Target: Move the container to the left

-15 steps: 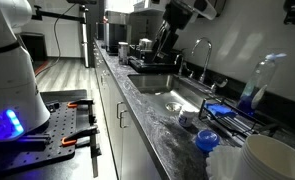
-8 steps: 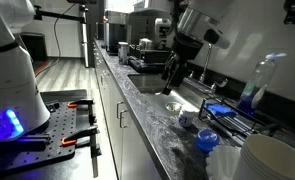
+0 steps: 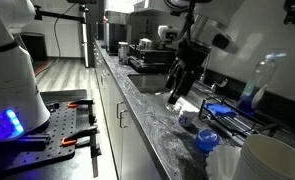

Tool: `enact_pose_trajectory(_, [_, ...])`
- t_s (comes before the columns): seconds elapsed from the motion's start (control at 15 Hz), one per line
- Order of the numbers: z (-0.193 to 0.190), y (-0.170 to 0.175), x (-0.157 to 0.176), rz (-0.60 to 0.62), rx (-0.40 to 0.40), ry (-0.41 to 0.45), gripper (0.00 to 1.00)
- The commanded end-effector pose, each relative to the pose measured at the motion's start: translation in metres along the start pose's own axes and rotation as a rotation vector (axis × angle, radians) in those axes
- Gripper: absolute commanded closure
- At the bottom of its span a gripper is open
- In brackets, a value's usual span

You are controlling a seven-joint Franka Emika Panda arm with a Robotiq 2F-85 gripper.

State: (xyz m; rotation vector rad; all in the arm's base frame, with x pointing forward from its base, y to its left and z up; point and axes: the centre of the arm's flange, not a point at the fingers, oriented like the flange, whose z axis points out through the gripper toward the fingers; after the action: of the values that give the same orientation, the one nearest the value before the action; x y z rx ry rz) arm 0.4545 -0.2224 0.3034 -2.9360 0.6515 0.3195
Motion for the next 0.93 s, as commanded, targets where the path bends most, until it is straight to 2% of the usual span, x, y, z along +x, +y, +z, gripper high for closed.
enact_pose_trajectory(0.0, [0.000, 0.000, 0.000, 0.000, 0.000, 0.000, 0.00])
enact_pose_trajectory(0.33, [0.004, 0.007, 0.007, -0.024, -0.010, 0.048, 0.00])
enact_pose_trajectory(0.53, [0.006, 0.016, 0.015, -0.040, -0.060, 0.137, 0.00])
enact_pose_trajectory(0.73, [0.006, 0.031, 0.020, -0.106, -0.100, 0.181, 0.00])
enact_pose_trajectory(0.87, [0.009, 0.041, 0.021, -0.196, -0.138, 0.192, 0.00])
